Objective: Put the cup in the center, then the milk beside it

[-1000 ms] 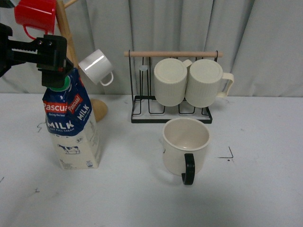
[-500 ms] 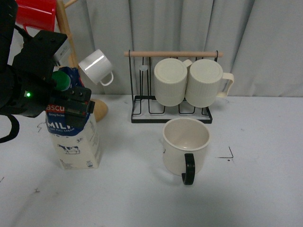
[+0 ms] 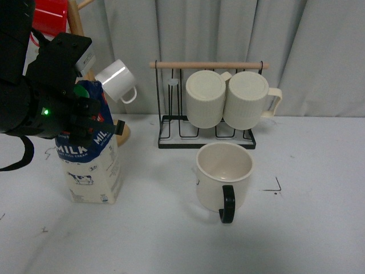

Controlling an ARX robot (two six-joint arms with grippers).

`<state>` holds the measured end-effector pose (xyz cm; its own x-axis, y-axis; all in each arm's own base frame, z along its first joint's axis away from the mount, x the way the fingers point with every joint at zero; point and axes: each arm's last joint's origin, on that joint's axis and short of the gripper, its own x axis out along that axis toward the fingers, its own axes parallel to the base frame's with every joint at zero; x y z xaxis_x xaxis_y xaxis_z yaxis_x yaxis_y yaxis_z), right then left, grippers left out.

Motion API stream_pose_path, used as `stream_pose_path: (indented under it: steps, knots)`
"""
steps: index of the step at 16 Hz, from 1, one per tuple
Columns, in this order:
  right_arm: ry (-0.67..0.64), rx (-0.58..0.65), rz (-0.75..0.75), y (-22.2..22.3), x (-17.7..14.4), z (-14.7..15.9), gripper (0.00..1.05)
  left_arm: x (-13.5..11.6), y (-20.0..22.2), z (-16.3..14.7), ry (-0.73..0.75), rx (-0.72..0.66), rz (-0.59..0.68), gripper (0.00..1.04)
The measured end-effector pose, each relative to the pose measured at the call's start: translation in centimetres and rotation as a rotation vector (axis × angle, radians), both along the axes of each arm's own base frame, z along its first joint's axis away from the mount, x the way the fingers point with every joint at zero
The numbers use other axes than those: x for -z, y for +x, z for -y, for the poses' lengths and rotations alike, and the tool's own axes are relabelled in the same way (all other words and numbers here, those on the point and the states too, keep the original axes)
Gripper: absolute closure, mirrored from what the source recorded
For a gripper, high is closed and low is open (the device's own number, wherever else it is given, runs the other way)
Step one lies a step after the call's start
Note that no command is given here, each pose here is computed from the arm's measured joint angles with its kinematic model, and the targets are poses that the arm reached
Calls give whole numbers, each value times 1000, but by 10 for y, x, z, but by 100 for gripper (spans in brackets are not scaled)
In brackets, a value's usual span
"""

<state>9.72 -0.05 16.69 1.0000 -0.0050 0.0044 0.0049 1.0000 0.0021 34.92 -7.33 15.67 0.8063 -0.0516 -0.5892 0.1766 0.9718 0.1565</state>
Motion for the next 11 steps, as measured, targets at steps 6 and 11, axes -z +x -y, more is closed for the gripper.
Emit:
stream_pose_path:
  steps: [6,11]
  knots:
    - [0,0,0,0,0,0,6,-17,-13,30,-16,44,36,85]
    - [0,0,0,0,0,0,6,-27,-21,71,-67,84,107,85]
